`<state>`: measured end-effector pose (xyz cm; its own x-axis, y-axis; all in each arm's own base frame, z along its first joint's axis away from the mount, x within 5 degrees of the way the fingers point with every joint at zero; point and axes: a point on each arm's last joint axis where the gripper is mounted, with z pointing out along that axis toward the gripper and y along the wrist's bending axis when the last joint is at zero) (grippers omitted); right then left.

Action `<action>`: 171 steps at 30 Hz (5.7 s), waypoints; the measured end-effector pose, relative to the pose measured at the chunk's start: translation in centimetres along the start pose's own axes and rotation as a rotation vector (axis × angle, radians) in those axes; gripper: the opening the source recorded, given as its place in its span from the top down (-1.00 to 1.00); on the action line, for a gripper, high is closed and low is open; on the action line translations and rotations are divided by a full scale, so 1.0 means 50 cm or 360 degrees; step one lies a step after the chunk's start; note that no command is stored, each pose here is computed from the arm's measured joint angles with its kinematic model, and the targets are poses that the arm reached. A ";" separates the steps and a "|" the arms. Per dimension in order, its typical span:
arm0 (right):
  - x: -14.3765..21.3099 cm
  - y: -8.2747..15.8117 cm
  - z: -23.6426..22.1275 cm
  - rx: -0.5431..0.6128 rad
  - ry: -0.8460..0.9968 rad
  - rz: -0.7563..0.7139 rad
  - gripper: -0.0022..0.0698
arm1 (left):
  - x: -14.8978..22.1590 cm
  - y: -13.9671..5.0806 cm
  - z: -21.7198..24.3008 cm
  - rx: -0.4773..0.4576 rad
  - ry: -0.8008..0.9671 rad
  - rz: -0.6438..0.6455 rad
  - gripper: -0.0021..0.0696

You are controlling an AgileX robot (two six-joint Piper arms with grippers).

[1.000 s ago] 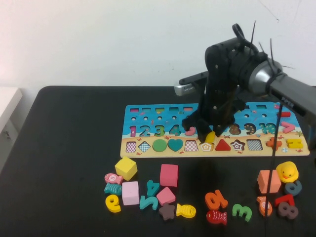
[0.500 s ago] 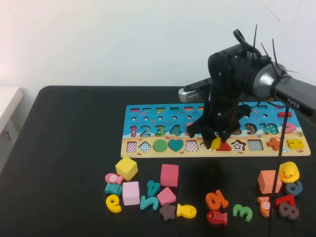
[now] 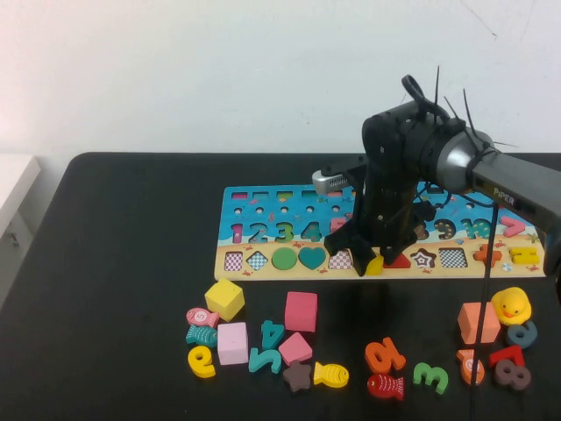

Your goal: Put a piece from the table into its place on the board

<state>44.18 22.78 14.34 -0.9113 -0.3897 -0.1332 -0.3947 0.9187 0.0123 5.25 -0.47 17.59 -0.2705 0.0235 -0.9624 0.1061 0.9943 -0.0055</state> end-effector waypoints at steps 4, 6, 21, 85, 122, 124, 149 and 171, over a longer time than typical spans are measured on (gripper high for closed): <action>0.000 0.000 0.000 0.0000 0.0001 0.0000 -0.08 | 0.000 0.000 0.000 0.0000 0.0000 0.0000 0.95; 0.000 0.000 0.000 0.0000 0.0000 0.0000 -0.08 | 0.000 0.000 0.000 0.0000 0.0000 0.0000 0.95; -0.024 -0.004 -0.014 0.0044 -0.0083 -0.0020 -0.08 | 0.000 0.000 0.000 0.0000 0.0000 0.0003 0.95; -0.034 0.023 -0.026 -0.0164 -0.0019 -0.0197 0.89 | 0.000 0.000 0.000 0.0000 0.0000 0.0000 0.95; -0.049 -0.030 -0.152 0.0060 -0.0276 -0.0223 0.89 | 0.000 0.000 0.000 0.0000 0.0000 0.0000 0.95; -0.045 -0.032 -0.230 0.0090 -0.0419 -0.0256 0.89 | 0.000 0.000 0.000 0.0000 0.0000 0.0000 0.95; 0.446 -0.005 -0.769 0.0191 -0.1391 -0.0580 0.89 | 0.000 0.000 0.000 0.0000 0.0000 0.0000 0.95; 0.700 -0.078 -0.586 0.0369 -0.1062 -0.0502 0.89 | 0.000 0.000 0.000 0.0000 0.0000 0.0003 0.95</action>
<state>10.39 3.67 38.66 -0.4668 -0.5819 -0.6659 -0.5223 0.7891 -0.3234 5.25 -0.47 17.59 -0.2703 0.0255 -0.9624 0.1066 0.9943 -0.0036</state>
